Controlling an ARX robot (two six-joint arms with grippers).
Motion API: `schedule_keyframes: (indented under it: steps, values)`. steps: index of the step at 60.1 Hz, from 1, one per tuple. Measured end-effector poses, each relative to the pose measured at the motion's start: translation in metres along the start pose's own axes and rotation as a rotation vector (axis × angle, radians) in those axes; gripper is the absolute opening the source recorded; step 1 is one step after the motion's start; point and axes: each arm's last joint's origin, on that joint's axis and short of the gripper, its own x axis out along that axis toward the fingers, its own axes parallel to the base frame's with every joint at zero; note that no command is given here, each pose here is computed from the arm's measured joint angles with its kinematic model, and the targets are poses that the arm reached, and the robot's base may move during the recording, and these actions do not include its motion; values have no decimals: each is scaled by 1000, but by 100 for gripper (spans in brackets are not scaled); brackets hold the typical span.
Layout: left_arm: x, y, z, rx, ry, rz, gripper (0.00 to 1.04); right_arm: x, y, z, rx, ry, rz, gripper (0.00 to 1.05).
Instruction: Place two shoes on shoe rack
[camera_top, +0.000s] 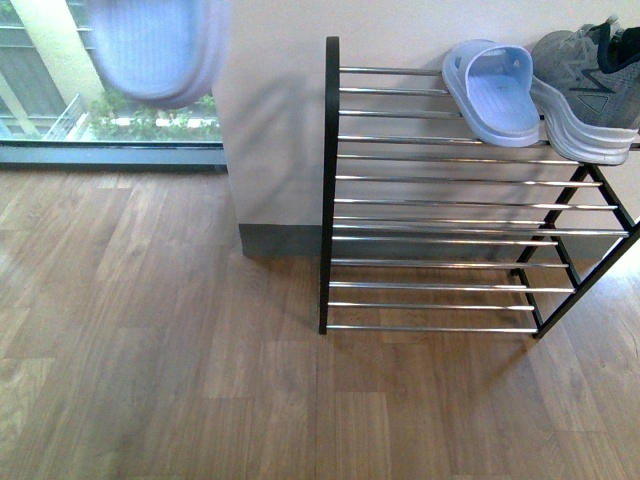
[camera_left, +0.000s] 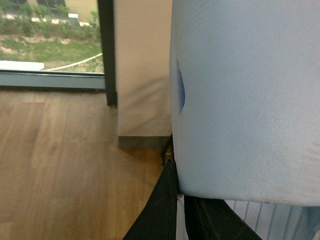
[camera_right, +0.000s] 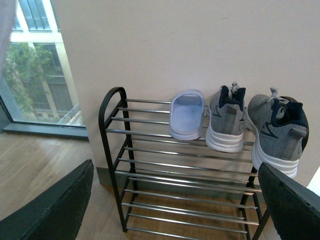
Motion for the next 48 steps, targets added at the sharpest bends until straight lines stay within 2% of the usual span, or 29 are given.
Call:
schedule_keyframes:
  steps: [6, 14, 29, 48]
  values:
    - [39, -29, 7, -32, 54, -10, 2, 0, 0, 0, 0, 0, 0, 95]
    - [85, -51, 8, -54, 114, 14, 2, 0, 0, 0, 0, 0, 0, 95]
    - [153, -75, -3, -31, 204, 39, 2, 0, 0, 0, 0, 0, 0, 95]
    - [209, -98, -24, 5, 276, 54, 2, 0, 0, 0, 0, 0, 0, 95]
